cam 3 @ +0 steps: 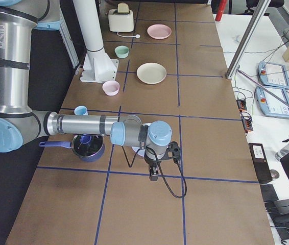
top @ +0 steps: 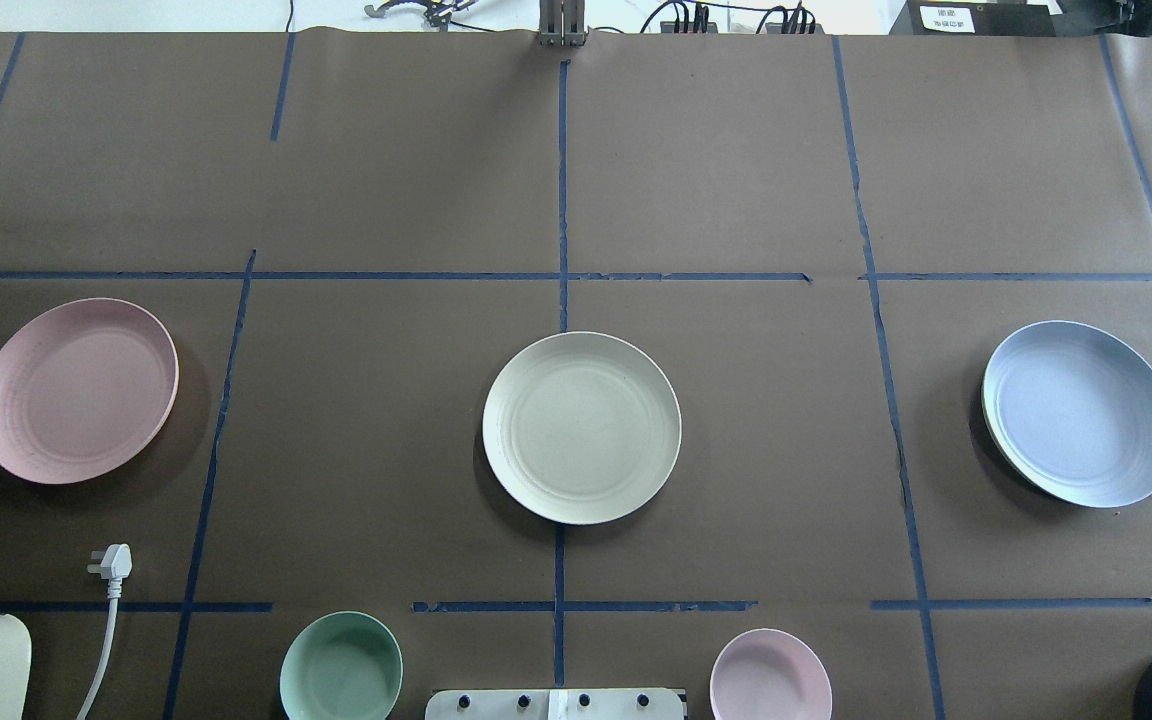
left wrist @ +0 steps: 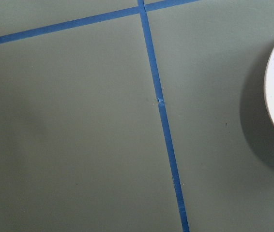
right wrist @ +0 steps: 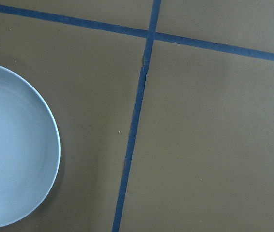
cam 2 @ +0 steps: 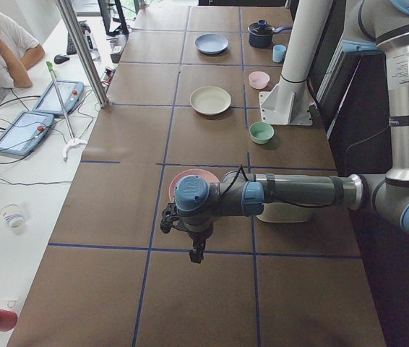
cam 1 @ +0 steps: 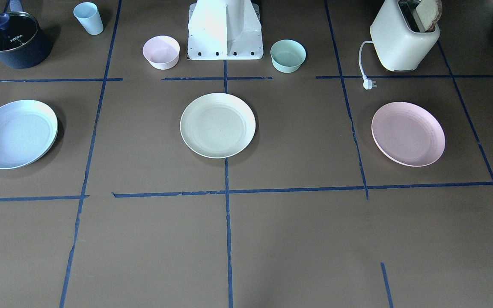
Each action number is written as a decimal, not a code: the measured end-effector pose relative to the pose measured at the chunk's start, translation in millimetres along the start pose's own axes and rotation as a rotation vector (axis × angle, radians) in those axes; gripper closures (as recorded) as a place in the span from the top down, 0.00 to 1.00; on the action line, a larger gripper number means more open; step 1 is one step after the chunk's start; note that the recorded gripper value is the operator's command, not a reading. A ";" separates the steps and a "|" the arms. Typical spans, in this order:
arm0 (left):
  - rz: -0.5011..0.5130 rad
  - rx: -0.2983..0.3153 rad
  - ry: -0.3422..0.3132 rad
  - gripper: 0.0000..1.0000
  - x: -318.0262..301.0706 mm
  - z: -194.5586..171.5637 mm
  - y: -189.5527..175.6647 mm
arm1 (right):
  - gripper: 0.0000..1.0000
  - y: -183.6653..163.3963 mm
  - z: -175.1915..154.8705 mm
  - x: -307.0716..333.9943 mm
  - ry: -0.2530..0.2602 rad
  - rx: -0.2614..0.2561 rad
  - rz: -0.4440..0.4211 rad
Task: Stack three plates with pink and blue
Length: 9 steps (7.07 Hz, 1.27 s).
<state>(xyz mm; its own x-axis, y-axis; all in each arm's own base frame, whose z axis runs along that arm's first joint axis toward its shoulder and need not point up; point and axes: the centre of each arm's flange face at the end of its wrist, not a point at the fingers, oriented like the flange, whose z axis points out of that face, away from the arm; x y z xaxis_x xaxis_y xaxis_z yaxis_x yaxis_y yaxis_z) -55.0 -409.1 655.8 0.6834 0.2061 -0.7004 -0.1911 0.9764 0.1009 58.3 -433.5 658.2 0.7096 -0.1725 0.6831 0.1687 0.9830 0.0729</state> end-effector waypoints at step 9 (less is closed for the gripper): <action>0.122 0.171 0.013 1.00 41.9 24.9 -77.7 | 1.00 -7.2 -5.7 -6.4 0.000 0.051 -0.052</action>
<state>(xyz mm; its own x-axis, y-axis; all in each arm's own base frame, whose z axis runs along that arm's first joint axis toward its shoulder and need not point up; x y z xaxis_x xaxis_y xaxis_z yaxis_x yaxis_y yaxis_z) 6.0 -474.7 636.1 0.6532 0.3236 -0.6846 -0.1483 0.9413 0.3034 56.5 -439.8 649.2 0.7012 -0.2231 0.6772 0.1700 0.9747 0.1451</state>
